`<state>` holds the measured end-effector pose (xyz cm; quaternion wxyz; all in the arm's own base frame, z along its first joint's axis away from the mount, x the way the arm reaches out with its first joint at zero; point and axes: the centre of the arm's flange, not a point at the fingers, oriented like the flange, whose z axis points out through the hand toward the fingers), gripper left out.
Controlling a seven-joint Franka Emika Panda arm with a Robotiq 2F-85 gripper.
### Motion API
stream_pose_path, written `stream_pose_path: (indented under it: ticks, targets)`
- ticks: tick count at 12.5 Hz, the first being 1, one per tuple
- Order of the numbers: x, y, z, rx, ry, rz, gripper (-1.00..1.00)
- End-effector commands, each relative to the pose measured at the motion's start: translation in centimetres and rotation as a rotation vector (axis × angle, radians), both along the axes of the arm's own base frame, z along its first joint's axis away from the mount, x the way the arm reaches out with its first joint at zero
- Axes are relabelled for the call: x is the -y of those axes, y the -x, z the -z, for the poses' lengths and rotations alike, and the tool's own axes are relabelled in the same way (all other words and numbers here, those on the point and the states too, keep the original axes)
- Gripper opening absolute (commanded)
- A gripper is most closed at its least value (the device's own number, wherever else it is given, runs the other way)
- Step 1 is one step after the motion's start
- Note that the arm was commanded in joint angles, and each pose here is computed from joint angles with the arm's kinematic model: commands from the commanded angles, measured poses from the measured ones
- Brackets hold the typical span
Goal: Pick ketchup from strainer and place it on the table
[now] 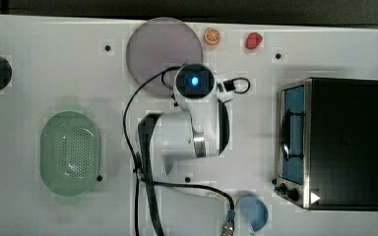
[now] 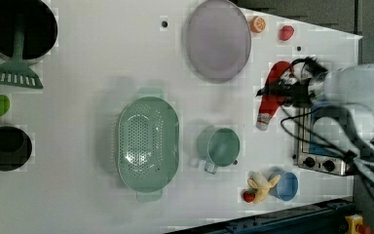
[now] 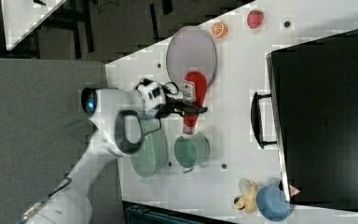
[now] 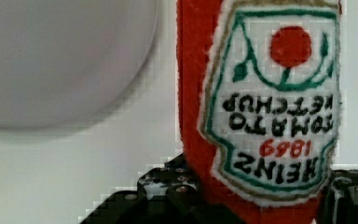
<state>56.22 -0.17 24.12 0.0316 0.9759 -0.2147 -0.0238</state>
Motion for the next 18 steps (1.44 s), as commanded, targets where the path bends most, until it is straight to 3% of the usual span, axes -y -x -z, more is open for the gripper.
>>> stream_pose_path:
  ticks: [1,5,7,8,9,11,13,15,18]
  targets:
    - [1.4,2.2,1.4,0.020,-0.014,-0.018,0.21]
    - [1.3,3.9,4.6,-0.032,-0.029,-0.013,0.26]
    - [1.2,3.8,5.1,-0.038,-0.035,-0.014,0.68]
    - [1.1,3.2,4.1,-0.012,-0.032,-0.016,0.90]
    - [1.1,2.3,2.3,0.028,-0.025,-0.020,1.00]
    - [0.9,0.0,-2.8,0.125,-0.006,-0.025,1.00]
    - [1.3,-1.5,-8.0,0.178,0.021,-0.014,1.00]
    - [1.6,-2.9,-13.1,0.204,0.044,0.015,1.00]
    - [2.2,-4.5,-18.8,0.172,0.063,0.108,1.00]
